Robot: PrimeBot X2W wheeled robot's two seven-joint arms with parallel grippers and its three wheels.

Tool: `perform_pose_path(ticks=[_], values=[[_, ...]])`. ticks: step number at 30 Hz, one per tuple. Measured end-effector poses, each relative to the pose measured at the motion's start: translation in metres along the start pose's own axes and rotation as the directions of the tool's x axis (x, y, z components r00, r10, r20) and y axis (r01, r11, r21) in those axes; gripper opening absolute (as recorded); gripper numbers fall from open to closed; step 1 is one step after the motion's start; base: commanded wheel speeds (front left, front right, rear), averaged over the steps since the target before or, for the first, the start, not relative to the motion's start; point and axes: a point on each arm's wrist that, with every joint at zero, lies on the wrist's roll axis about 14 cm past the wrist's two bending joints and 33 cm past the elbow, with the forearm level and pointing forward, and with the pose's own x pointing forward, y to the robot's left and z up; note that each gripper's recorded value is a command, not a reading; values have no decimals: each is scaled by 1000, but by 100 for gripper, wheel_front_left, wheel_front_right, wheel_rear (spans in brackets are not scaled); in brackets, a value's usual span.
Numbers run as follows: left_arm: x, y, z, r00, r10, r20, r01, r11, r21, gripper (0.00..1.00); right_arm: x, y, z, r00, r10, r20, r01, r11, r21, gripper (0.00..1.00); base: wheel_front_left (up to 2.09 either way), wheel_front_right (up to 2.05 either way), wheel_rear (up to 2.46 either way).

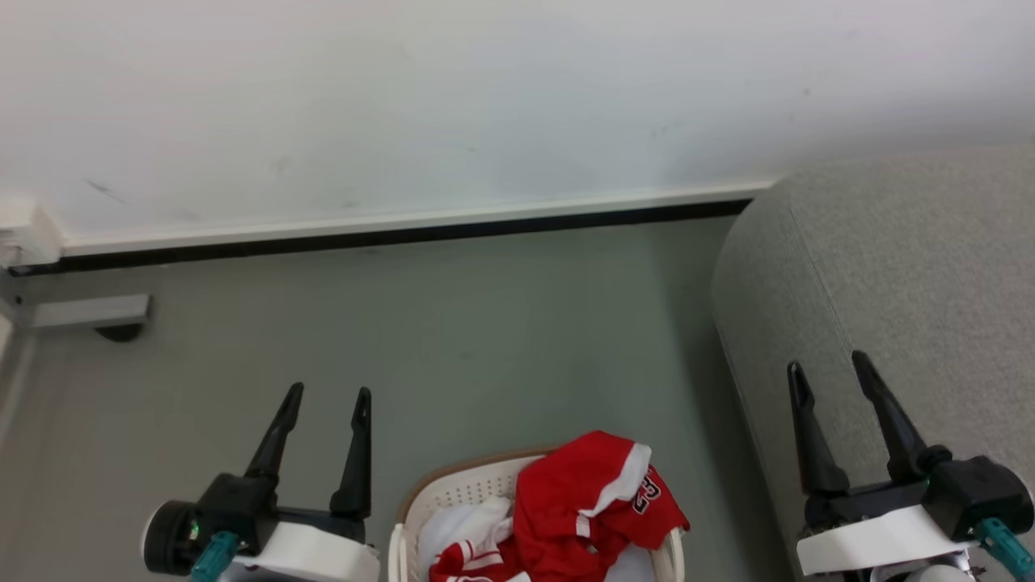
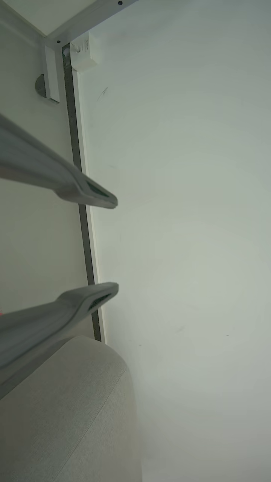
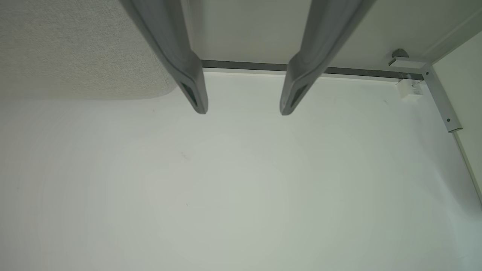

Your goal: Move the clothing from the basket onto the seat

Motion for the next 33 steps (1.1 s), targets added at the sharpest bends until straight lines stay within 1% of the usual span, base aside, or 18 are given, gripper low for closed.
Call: perform_pose_path(ticks=[5, 10, 14, 17, 20, 24, 27, 29, 31, 33], values=[[19, -19, -18, 997, -77, -32, 76, 997, -22, 100, 5, -21, 1, 998, -58, 5, 58, 998, -7, 100, 0, 0, 0], [36, -41, -43, 983, -165, -77, 162, 986, -40, 100, 10, -42, -1, 993, -116, 5, 116, 993, -14, 100, 0, 0, 0], [44, -60, -72, 959, -245, -139, 239, 969, -56, 100, 17, -52, 0, 990, -139, 13, 139, 990, -19, 100, 0, 0, 0], [43, -74, -106, 924, -309, -225, 303, 951, -61, 100, 20, -59, -3, 988, -155, 8, 155, 988, -22, 100, 0, 0, 0], [42, -89, -137, 876, -376, -301, 375, 925, -63, 100, 26, -63, -5, 987, -162, 6, 162, 986, -29, 100, 0, 0, 0], [29, -105, -184, 786, -446, -429, 462, 884, -73, 100, 29, -70, -13, 984, -177, -12, 176, 984, -39, 100, 0, 0, 0], [24, -112, -211, 721, -474, -505, 507, 858, -81, 100, 32, -76, -13, 982, -189, -8, 189, 981, -41, 100, 0, 0, 0], [15, -115, -231, 662, -490, -568, 541, 836, -90, 100, 32, -79, -17, 980, -198, -17, 197, 980, -41, 100, 0, 0, 0], [3, -120, -250, 597, -505, -623, 582, 807, -96, 100, 32, -82, -21, 978, -207, -28, 205, 978, -45, 100, 0, 0, 0], [-8, -127, -265, 530, -526, -665, 629, 770, -108, 100, 35, -86, -23, 976, -214, -29, 213, 976, -45, 100, 0, 0, 0]])
